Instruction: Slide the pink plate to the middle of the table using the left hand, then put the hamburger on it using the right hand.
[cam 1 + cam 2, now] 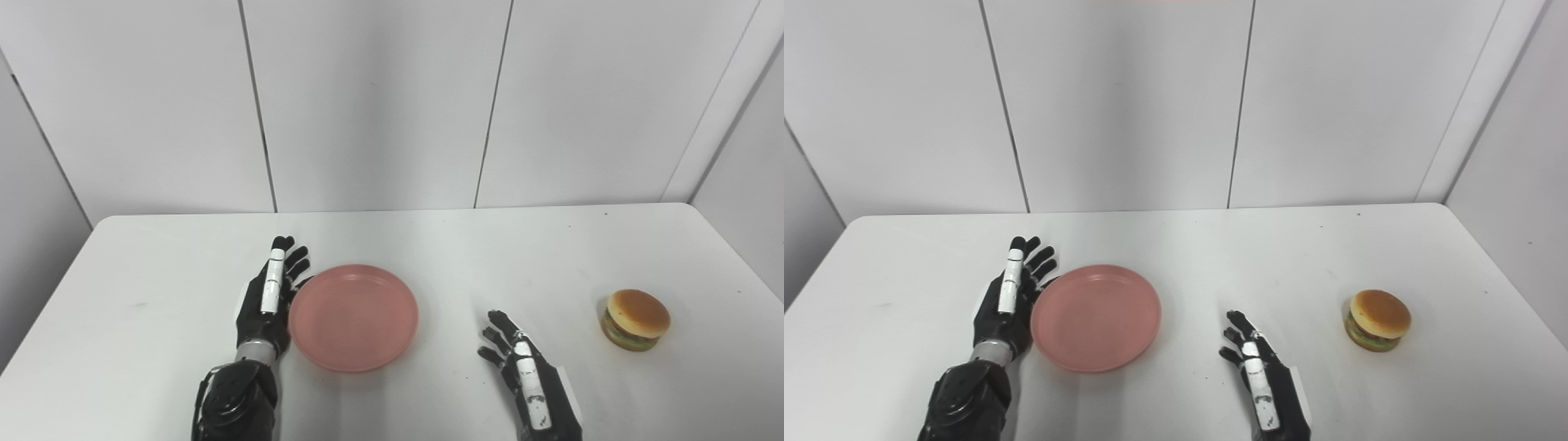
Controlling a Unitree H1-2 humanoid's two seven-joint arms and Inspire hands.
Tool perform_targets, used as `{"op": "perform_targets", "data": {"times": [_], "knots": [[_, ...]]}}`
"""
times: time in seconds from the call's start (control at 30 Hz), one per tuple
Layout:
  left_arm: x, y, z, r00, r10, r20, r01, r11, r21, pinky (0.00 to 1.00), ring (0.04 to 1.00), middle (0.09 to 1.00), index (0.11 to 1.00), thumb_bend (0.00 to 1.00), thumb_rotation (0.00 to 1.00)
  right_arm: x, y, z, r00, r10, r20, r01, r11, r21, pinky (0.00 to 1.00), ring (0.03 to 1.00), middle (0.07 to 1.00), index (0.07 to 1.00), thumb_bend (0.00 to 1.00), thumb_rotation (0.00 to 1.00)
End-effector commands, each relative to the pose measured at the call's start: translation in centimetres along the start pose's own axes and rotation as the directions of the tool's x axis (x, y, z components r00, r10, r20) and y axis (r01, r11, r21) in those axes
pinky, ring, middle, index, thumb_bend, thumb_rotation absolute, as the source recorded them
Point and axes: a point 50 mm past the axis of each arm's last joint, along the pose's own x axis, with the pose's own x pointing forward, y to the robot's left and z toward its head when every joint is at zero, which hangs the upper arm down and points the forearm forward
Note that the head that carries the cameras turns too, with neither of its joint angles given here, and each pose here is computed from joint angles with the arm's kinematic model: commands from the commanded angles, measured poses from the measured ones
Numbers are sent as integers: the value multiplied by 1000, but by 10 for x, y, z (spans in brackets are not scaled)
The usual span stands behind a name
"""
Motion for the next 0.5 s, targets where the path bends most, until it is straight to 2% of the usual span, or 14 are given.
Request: {"op": "perform_targets", "data": {"times": [0.0, 0.2, 0.33, 0.47], "knots": [[1, -9, 12, 998, -49, 29, 49, 999, 1, 788, 903, 877, 869, 658, 817, -11, 4, -3, 999, -36, 17, 36, 999, 11, 812, 874, 913, 846, 807, 895], [2, -6, 13, 999, -38, 19, 38, 999, -6, 782, 904, 866, 850, 655, 787, -10, -1, 3, 996, -60, 61, 63, 997, -39, 817, 878, 922, 867, 776, 923], [3, -6, 11, 999, -39, 14, 39, 999, -2, 779, 894, 862, 847, 633, 783, -3, -9, 22, 987, -80, 141, 93, 992, -85, 835, 876, 918, 865, 787, 934], [5, -6, 9, 999, -46, 12, 46, 999, -9, 790, 900, 866, 835, 627, 780, 6, -23, 41, 968, -52, 247, 109, 969, -222, 821, 868, 884, 881, 730, 988]]}}
